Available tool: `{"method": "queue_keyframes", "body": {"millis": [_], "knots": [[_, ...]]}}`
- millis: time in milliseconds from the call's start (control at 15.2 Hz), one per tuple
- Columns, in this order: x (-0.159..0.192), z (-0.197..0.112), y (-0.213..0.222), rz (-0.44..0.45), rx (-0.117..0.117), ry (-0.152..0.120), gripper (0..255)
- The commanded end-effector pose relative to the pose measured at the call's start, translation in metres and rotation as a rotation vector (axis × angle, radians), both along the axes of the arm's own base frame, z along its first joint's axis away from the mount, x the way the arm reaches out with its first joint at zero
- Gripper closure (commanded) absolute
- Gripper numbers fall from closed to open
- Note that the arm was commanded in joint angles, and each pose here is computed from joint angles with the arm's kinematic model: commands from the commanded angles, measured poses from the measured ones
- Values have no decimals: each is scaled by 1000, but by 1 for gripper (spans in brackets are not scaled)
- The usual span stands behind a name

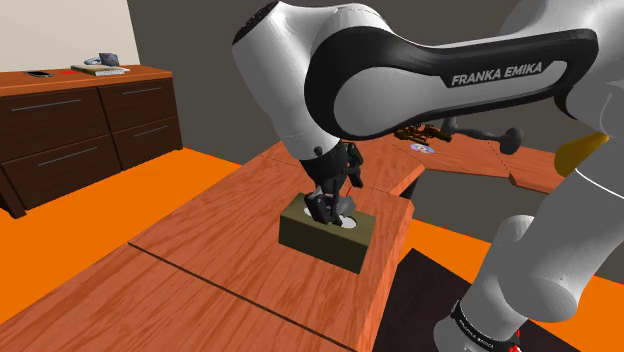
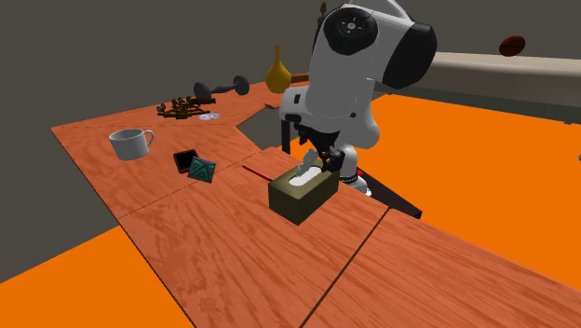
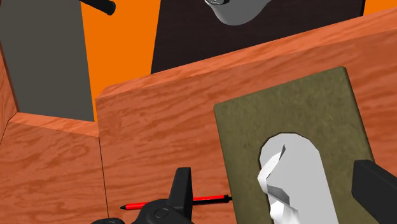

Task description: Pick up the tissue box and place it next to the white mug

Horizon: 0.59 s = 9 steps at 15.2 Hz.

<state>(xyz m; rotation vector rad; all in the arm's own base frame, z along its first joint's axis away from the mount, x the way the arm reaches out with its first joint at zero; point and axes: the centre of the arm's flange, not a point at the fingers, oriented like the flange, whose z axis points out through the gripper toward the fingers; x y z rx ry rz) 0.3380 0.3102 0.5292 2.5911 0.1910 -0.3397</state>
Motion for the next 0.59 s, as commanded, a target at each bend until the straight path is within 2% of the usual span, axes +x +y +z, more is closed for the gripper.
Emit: {"method": "queue_keyframes", "body": {"millis": [0,198,264,528], "knots": [[0,0,0,0,0,0,0],[0,0,0,0,0,0,0],[0,0,0,0,0,0,255],[0,0,0,0,0,0,255]]}}
